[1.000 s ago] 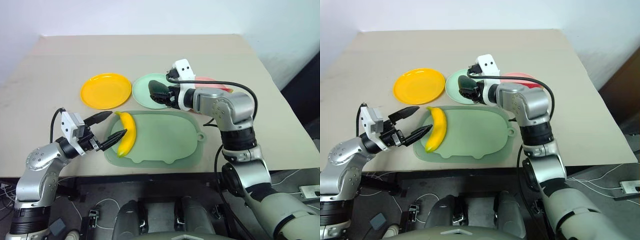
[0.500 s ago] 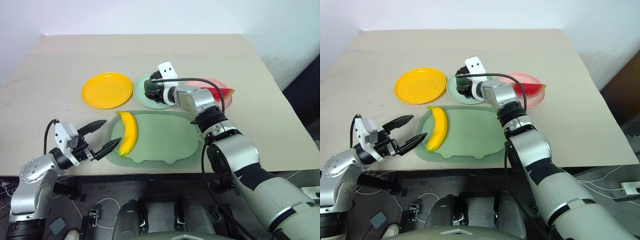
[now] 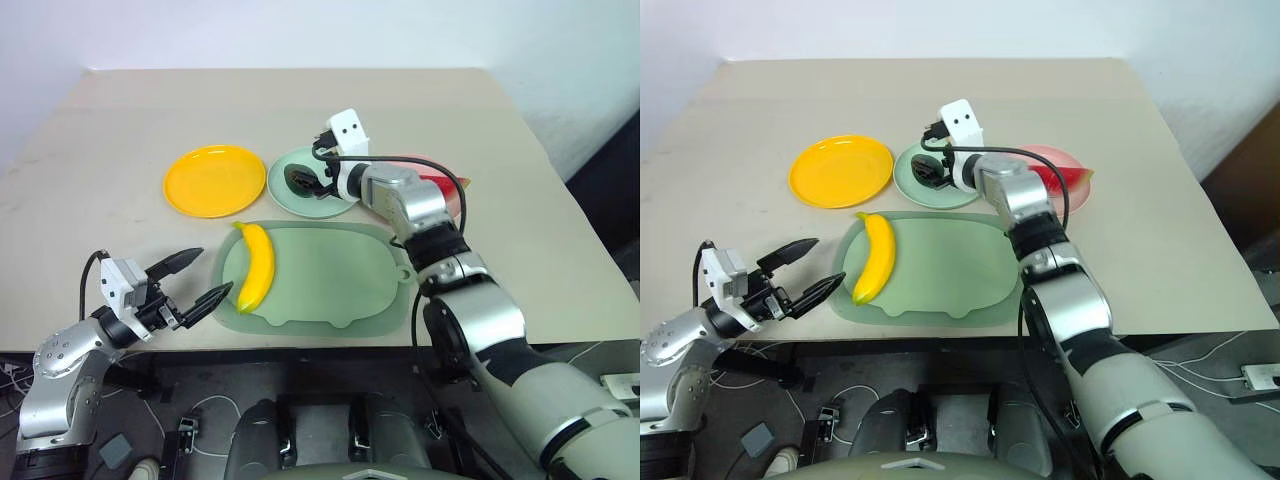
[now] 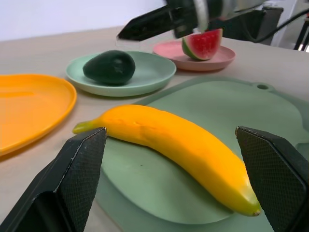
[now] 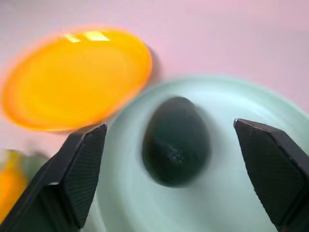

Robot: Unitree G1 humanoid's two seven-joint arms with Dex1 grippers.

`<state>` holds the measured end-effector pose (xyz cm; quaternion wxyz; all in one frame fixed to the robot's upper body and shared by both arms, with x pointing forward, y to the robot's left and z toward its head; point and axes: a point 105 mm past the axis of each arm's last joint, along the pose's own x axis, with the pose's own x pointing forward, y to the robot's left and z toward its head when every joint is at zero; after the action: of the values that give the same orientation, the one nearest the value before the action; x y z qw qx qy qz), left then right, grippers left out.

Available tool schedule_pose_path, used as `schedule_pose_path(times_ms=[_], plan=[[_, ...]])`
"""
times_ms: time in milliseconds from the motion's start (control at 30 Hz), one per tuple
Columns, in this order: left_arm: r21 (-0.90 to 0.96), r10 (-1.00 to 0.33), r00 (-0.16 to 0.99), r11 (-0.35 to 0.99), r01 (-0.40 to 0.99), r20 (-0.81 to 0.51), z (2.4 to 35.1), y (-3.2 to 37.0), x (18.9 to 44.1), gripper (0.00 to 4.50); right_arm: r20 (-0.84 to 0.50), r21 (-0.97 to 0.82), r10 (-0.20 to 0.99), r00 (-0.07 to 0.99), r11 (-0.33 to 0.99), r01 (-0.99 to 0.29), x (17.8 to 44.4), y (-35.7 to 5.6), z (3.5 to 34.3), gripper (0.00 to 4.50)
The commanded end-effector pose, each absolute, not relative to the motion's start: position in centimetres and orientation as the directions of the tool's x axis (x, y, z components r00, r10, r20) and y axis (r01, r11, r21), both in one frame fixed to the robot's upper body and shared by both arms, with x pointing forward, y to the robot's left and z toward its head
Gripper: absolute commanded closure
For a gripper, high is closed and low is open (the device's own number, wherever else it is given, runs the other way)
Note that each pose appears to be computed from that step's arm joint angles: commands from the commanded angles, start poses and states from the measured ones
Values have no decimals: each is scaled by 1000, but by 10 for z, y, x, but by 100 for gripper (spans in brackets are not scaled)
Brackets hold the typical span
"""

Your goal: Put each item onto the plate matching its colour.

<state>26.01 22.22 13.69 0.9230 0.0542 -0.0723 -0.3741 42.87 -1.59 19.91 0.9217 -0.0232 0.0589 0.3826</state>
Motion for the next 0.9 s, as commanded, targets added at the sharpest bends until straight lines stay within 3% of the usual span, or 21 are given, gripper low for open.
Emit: schedule_pose_path(times_ms=[33,233,333,433,600,900], plan=[[190,-682,720,729,657,126,145,222,261,0,0,-3,776,630,630,-776,397,-13,221,3],[173,-654,740,756,631,156,149,212,263,0,66,-55,828,557,560,-826,350,-20,216,3],[194,-602,783,796,574,157,148,210,270,0,44,-154,865,500,500,-852,327,-28,201,3],[210,-556,816,827,522,160,146,205,274,0,33,-133,894,447,448,-884,307,-37,188,3],[137,-472,854,882,452,221,161,183,278,0,-31,-122,872,488,481,-868,307,-54,164,3],[111,-372,923,926,362,97,161,158,297,0,-21,-146,843,538,529,-836,318,-59,172,3]])
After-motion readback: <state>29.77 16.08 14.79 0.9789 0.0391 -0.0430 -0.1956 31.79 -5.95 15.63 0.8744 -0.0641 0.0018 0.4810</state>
